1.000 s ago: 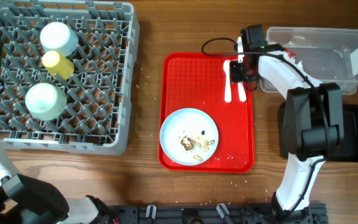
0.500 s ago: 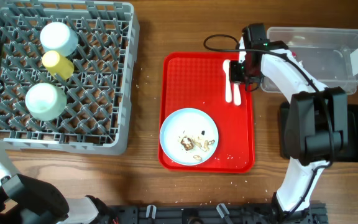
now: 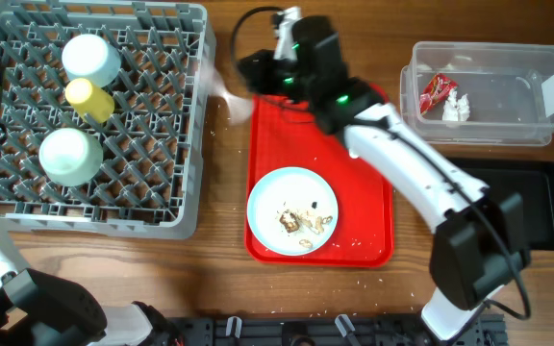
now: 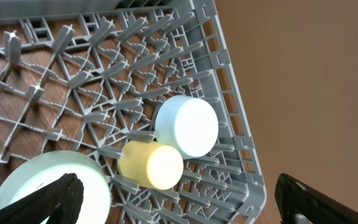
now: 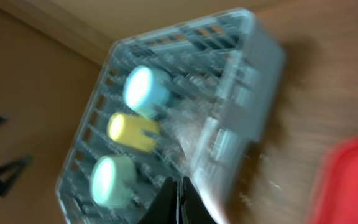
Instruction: Sort waste into correct bins and load items into the dishwasher rack
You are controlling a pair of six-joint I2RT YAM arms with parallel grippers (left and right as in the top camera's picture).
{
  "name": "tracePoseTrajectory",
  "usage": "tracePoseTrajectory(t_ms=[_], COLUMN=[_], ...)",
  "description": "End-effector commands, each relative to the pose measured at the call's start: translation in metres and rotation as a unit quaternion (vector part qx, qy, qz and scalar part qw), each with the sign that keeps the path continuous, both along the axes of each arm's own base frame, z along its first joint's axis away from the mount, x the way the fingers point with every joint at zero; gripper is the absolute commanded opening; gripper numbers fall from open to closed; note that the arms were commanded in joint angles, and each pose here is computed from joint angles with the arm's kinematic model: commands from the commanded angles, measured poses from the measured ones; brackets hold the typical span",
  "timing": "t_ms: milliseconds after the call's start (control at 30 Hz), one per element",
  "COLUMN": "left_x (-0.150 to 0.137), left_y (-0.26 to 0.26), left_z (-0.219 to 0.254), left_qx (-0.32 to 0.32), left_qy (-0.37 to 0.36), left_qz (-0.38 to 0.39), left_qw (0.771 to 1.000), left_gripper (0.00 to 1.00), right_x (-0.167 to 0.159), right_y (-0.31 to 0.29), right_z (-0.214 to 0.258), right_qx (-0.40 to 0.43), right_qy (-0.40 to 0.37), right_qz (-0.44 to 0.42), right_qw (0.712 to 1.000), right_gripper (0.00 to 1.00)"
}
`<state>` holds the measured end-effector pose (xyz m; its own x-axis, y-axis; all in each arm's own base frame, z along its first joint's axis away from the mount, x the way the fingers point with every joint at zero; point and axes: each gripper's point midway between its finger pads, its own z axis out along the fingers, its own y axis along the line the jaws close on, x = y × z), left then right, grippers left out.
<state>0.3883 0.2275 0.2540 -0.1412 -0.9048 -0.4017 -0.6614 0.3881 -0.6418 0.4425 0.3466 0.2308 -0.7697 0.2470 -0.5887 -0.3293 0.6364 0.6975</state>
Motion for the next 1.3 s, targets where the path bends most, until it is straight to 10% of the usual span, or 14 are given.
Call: tracePoseTrajectory(t_ms=[0, 233, 367, 533, 700, 967, 1267], left_x=[-0.001, -0.001, -0.001, -0.001, -0.001, -0.001, -0.001], left_y=[-0.004, -0.004, -0.004, -0.004, -0.004, -0.004, -0.004], left_z=[0.007, 0.007, 0.007, 0.007, 0.007, 0.007, 0.007], left_qx=[0.002, 0.002, 0.002, 0.002, 0.002, 0.002, 0.002], left_qy=[-0.008, -0.008, -0.008, -0.008, -0.008, -0.008, -0.008], left_qz=[-0.002, -0.002, -0.002, -0.002, -0.002, -0.002, -0.002], left_qw=[1.000, 1.000, 1.000, 1.000, 1.000, 1.000, 1.000], left_gripper=[1.00, 1.00, 1.00, 1.00, 1.00, 1.00, 1.00], right_x=[0.001, 0.013, 0.034, 0.030, -0.015, -0.137, -0.206], right_y=[0.036, 0.016, -0.098, -0.212, -0.200, -0.091, -0.033], right_z=[-0.014, -0.032, -0.064, -0.094, -0.072, -0.107, -0.188], right_qx=[0.033, -0.023, -0.146, -0.203, -0.210, -0.265, -0.472], right_qy=[0.015, -0.005, 0.064, 0.170, 0.184, 0.236, 0.163], right_qz=[-0.032, -0.037, -0.158, -0.246, -0.125, 0.125, 0.135], right_qw=[0.999, 0.999, 0.974, 0.932, 0.952, 0.927, 0.856], right_gripper=[0.04, 0.27, 0.54, 0.56, 0.67, 0.55, 0.33])
